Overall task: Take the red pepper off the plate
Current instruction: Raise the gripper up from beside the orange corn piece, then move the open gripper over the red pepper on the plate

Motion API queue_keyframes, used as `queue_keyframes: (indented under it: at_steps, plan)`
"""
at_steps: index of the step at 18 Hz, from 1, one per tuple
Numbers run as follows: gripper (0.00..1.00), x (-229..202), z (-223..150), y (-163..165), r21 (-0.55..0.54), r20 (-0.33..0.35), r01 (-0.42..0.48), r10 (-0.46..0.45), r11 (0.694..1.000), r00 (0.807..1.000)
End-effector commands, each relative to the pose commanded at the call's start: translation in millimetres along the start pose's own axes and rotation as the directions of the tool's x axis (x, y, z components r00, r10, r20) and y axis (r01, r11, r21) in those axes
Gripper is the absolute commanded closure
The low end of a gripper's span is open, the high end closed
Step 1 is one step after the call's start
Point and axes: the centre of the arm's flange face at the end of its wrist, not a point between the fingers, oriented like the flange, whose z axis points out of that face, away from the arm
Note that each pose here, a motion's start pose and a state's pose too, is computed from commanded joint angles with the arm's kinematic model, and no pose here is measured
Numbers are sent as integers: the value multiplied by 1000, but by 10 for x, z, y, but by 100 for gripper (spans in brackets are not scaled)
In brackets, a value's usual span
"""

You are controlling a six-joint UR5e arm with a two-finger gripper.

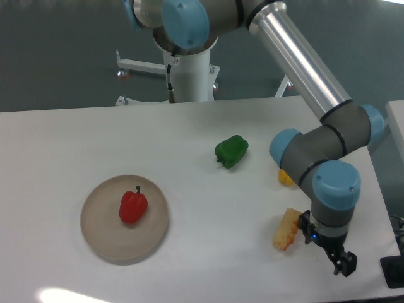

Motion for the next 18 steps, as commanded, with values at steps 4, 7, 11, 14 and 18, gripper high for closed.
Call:
queue_keyframes:
  at_steps: [4,7,11,14,18]
  plan:
    - [0,297,-470,-214,28,-48,74,-72,997,996]
    - [0,606,-790,-406,29,-91,149,-145,988,985]
    - [0,978,-1046,-644,53,-140,322,-313,945,940]
    - [0,1363,-1205,-915,70,-195,414,-395,907,898]
    - [0,1778,-1209,-1289,75,-311,556,-511,828,802]
